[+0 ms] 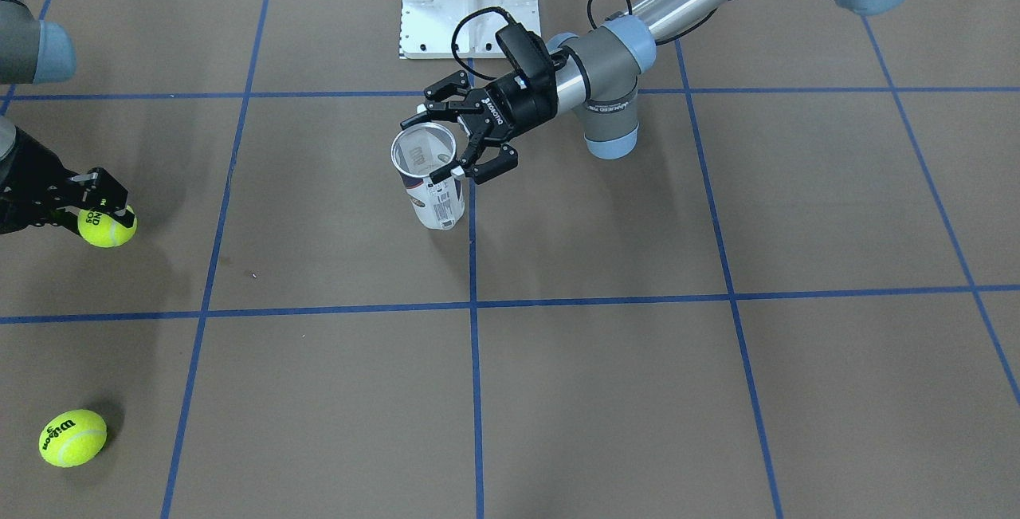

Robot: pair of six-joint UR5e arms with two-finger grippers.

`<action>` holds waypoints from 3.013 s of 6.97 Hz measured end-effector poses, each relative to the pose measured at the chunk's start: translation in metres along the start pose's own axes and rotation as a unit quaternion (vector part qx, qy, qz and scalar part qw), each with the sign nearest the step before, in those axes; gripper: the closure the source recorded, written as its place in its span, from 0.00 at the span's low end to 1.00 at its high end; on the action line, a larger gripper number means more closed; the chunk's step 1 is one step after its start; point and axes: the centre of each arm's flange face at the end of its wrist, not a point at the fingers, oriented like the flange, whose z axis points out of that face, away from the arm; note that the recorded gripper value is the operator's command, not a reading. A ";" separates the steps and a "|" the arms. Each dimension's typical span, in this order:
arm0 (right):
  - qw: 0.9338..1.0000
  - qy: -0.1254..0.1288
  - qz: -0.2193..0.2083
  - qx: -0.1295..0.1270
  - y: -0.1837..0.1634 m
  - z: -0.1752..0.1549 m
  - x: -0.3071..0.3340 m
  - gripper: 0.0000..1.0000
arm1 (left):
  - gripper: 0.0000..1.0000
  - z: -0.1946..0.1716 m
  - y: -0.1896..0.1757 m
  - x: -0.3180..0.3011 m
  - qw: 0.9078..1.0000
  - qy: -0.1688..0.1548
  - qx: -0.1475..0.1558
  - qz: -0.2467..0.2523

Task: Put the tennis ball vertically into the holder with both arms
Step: 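Grasp the nearer yellow tennis ball with the right gripper while the left holds the can, then carry the yellow ball with the right gripper over the can's opening, then lower the ball into the can and open the right gripper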

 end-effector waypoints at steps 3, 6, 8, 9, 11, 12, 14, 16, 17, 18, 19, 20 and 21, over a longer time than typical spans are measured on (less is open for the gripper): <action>0.997 -0.051 0.058 0.009 -0.042 -0.024 -0.111 1.00 | 0.23 -0.011 0.008 -0.006 1.000 -0.006 0.027 0.014; 0.992 -0.068 0.103 -0.012 -0.050 -0.052 -0.246 1.00 | 0.23 -0.034 0.025 -0.015 0.998 -0.009 0.023 0.052; 0.988 -0.086 0.130 -0.014 -0.045 -0.055 -0.310 1.00 | 0.23 -0.046 0.034 -0.017 0.998 -0.008 0.022 0.056; 0.987 -0.088 0.138 -0.011 -0.041 -0.052 -0.344 1.00 | 0.23 -0.046 0.034 -0.016 0.998 -0.008 0.023 0.055; 0.985 -0.086 0.152 -0.011 -0.036 -0.062 -0.403 1.00 | 0.23 -0.045 0.034 -0.015 0.998 -0.012 0.025 0.054; 0.984 -0.088 0.156 -0.013 -0.034 -0.067 -0.419 1.00 | 0.23 -0.045 0.034 -0.014 0.998 -0.013 0.026 0.053; 0.983 -0.090 0.162 -0.008 -0.024 -0.063 -0.442 1.00 | 0.23 -0.045 0.035 -0.012 0.998 -0.013 0.026 0.051; 0.983 -0.087 0.160 -0.003 -0.011 -0.051 -0.455 1.00 | 0.23 -0.044 0.035 -0.011 0.998 -0.013 0.027 0.050; 0.984 -0.086 0.159 -0.004 -0.007 -0.048 -0.458 1.00 | 0.23 -0.044 0.034 -0.011 0.998 -0.013 0.027 0.050; 0.984 -0.085 0.158 -0.006 -0.005 -0.046 -0.458 1.00 | 0.23 -0.044 0.034 -0.011 0.998 -0.014 0.028 0.050; 0.984 -0.084 0.157 -0.007 -0.003 -0.044 -0.458 0.97 | 0.23 -0.044 0.034 -0.011 0.998 -0.017 0.029 0.050; 0.984 -0.083 0.157 -0.008 -0.002 -0.043 -0.459 0.65 | 0.23 -0.044 0.034 -0.012 0.998 -0.018 0.029 0.049; 0.984 -0.082 0.157 -0.009 -0.002 -0.040 -0.459 0.40 | 0.23 -0.044 0.034 -0.012 0.998 -0.018 0.029 0.049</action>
